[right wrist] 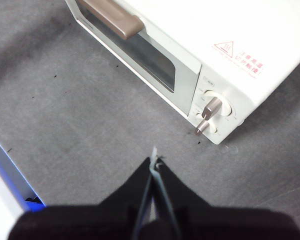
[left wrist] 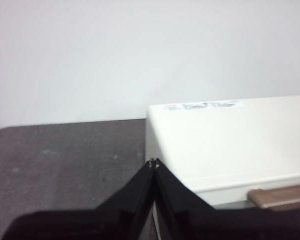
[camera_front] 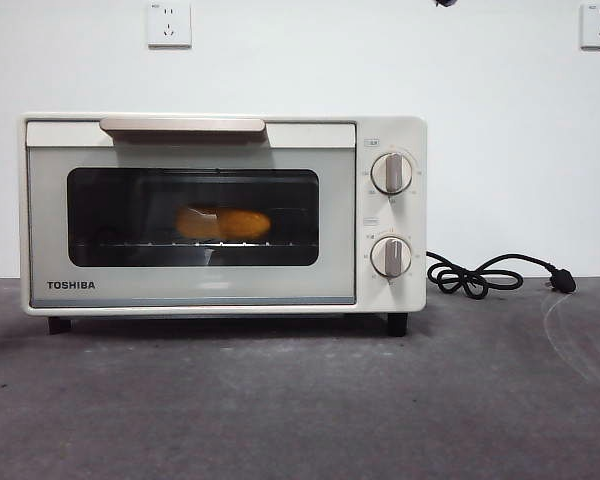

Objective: Take the corn from the table,put the corn in the oven

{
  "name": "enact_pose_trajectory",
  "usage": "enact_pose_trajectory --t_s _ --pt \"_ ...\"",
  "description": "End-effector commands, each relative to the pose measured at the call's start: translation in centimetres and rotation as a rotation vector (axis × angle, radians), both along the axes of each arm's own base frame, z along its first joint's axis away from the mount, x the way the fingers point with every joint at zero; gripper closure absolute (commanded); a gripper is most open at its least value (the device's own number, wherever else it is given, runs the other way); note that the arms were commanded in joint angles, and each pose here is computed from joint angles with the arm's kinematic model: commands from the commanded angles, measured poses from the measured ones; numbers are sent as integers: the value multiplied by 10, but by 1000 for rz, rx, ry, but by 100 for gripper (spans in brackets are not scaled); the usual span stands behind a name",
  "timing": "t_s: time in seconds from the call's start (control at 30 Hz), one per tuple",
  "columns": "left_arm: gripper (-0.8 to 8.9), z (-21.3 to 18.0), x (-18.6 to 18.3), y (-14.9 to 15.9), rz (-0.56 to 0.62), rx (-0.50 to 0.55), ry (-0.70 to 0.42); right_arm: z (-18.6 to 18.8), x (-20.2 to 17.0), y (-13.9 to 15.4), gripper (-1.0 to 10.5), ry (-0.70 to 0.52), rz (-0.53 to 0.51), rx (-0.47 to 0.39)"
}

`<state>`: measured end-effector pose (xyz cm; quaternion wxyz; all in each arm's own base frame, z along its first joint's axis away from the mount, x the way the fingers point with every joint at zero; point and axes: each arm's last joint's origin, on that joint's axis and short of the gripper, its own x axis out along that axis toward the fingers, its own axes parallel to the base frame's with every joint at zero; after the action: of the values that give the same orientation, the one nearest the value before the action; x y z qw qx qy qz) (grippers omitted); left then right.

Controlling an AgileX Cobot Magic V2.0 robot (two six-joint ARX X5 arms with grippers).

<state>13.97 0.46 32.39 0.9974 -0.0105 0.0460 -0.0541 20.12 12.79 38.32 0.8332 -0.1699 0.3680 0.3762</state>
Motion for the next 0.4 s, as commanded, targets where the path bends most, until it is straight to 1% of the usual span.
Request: enact_pose_trajectory --t_s 0.03,0.17,0.27,0.4 --pt "817 0 -11 -2 -15 30 -5 -1 1 0 958 -4 4 -2" --pt "817 -2 -21 -4 -28 61 10 -1 1 0 958 -4 4 -2" --pt "817 -10 -25 -5 -37 91 -9 -1 1 0 958 -4 3 -2" --pt "817 -37 -29 -6 -47 93 -50 -1 1 0 958 -4 4 -2"
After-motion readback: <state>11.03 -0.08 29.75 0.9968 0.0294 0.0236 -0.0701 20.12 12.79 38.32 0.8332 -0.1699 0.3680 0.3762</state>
